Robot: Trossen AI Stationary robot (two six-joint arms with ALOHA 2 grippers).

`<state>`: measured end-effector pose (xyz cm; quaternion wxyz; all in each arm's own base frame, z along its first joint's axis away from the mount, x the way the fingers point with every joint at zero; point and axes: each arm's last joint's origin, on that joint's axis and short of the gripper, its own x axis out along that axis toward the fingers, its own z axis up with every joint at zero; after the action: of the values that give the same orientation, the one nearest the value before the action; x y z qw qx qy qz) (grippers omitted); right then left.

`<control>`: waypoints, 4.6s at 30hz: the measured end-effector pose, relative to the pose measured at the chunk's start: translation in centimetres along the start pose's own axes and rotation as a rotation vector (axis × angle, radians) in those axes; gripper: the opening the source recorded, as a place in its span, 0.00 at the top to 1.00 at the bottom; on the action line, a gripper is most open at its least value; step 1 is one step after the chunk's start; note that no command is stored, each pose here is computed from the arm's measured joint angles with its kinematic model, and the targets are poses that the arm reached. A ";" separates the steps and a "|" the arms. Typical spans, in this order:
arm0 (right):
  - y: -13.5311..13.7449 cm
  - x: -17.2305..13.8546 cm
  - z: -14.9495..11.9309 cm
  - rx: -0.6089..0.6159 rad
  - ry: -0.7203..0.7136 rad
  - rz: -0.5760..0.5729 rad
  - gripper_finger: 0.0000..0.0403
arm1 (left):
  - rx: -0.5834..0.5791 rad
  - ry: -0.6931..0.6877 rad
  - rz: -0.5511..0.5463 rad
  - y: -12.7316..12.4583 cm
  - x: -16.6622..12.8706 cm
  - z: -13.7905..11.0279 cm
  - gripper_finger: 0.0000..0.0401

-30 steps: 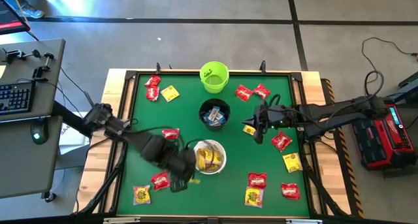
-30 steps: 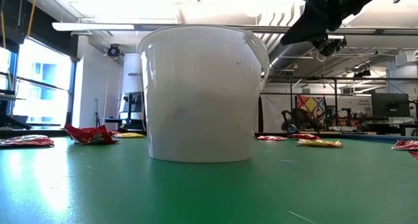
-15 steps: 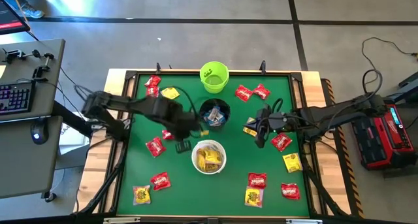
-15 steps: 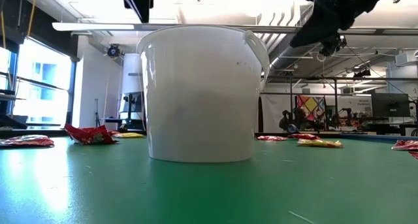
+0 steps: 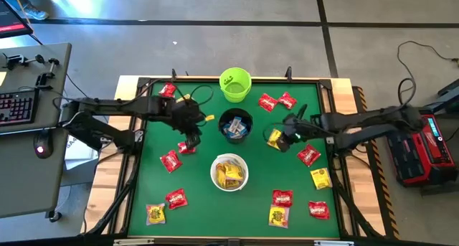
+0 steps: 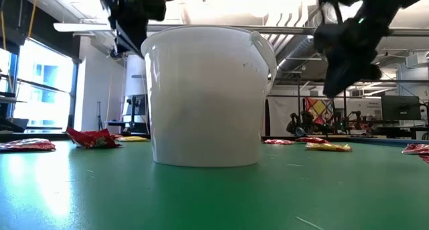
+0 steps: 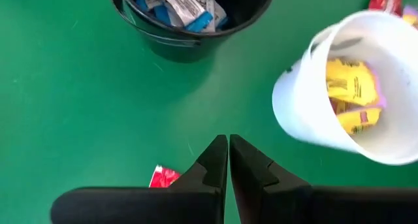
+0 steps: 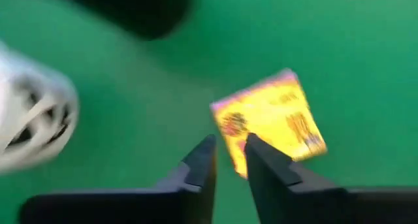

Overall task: Sort candy by brand, put in halloween buckets
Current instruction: Put the yellow candy into the white bucket

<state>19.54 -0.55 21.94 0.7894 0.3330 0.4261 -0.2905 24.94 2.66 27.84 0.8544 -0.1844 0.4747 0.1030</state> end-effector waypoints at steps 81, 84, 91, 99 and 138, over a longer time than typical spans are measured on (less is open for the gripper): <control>20.6 -3.1 4.8 -0.267 -0.066 0.122 1.00 | 0.028 -0.373 0.081 4.0 3.1 -6.6 0.98; 23.0 -1.2 4.0 -0.255 0.000 0.130 1.00 | -0.019 -0.407 0.169 4.4 3.0 -6.9 0.98; 26.2 2.8 2.0 -0.187 0.079 0.061 1.00 | 0.046 -0.407 0.177 4.4 2.9 -7.1 0.98; 26.2 6.1 1.0 -0.121 0.119 -0.055 1.00 | 0.079 -0.405 0.188 4.4 2.9 -7.0 0.98; 23.9 0.5 7.7 -0.649 0.182 -0.065 1.00 | -0.152 -0.040 0.412 12.6 5.7 -7.4 0.95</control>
<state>41.18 7.97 31.36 0.8031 0.0752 0.5756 -0.1340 17.85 11.12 16.71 0.8081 -0.1452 0.4764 0.3145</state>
